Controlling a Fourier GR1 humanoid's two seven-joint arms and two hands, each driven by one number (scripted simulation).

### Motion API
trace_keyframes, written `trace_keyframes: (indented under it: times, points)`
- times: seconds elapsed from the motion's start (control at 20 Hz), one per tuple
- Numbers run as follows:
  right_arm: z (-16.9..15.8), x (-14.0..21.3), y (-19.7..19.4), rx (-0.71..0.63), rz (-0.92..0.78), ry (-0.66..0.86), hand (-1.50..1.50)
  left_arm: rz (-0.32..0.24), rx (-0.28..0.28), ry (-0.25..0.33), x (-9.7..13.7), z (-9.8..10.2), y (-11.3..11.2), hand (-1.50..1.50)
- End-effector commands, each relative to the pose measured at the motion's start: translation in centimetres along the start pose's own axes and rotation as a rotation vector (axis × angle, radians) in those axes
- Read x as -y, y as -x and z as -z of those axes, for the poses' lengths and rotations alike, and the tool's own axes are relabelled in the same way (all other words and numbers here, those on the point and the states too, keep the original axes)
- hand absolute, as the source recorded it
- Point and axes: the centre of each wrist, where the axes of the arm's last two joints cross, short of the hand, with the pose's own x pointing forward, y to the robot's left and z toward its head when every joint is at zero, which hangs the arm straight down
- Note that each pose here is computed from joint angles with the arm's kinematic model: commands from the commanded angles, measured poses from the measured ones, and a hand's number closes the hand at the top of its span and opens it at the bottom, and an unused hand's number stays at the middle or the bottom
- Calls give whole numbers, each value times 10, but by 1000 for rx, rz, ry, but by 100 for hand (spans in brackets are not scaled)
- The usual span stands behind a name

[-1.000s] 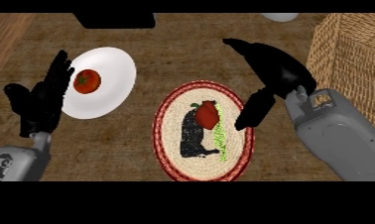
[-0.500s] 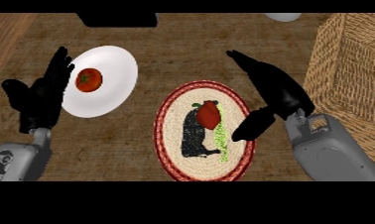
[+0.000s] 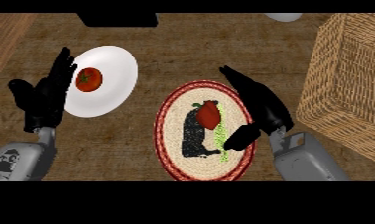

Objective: Pick the bell pepper from the placemat and place it in the basket

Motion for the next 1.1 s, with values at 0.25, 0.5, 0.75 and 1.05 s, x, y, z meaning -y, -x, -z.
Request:
trace_keyframes:
  times: [0.25,0.5,0.75,1.05]
  points:
    - [6,-6,-6,38,-21,63,-150,6,-9,-1,-5,3,25,0]
    - [-3,-44,7,46,6,40,-150,5,-10,6,7,5,-8,0]
    - [7,-44,9,49,7,42,-150,4,5,-6,-2,7,-5,0]
    - [27,-55,1,15,-9,39,-150,-27,3,7,14,-8,-11,0]
